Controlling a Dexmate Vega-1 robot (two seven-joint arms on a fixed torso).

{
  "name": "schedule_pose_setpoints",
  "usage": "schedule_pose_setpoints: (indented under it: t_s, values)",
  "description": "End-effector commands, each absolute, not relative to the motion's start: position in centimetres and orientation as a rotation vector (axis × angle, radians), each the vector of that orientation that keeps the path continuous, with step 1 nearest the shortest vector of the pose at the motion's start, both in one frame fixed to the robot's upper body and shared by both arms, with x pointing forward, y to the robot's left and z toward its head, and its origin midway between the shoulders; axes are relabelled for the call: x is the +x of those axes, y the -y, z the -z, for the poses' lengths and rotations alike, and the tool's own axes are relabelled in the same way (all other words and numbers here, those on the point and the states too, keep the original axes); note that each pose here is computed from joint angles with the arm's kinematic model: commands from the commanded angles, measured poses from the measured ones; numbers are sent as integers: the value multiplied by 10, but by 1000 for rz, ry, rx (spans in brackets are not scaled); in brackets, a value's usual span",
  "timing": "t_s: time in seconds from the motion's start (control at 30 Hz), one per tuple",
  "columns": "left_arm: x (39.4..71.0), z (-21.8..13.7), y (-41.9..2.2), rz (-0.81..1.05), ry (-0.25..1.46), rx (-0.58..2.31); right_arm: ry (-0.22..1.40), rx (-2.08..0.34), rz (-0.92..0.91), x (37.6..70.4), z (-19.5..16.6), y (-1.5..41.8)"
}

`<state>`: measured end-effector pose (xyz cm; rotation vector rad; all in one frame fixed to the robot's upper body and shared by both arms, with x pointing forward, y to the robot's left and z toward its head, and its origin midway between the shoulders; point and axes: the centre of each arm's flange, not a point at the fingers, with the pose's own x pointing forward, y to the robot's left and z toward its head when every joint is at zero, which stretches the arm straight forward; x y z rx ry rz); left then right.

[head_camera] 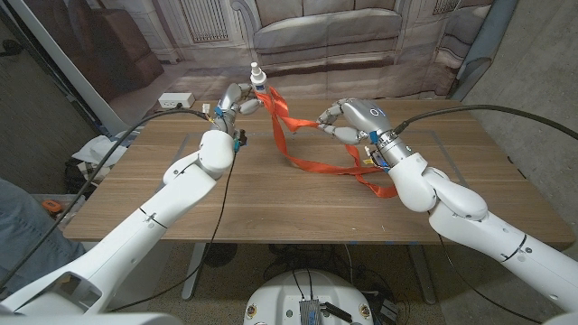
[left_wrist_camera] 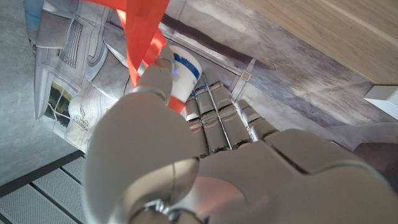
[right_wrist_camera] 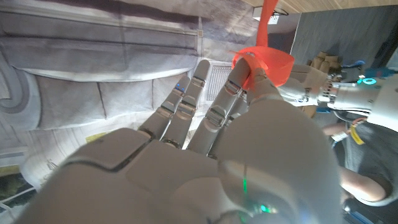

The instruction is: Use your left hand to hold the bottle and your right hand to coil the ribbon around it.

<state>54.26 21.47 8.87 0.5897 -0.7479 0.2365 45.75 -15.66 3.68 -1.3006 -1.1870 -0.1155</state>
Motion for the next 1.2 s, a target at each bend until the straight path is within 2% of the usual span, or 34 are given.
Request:
schedule_pose_setpoints:
  t_s: [0.03, 0.37, 0.73, 0.9, 1.2]
  values:
    - [550, -93, -196, -169, 696, 696, 1432, -1324, 128, 424, -57, 133]
    - [546, -92, -184, -99, 757, 791, 1510, -1358, 126, 427, -88, 114]
    - [546, -97, -163, -31, 723, 972, 1586, -1401, 81, 432, -108, 84]
    - [545, -92, -154, -7, 740, 1006, 1583, -1444, 90, 437, -122, 71]
    - [542, -85, -150, 34, 737, 1062, 1557, -1450, 113, 442, -138, 72]
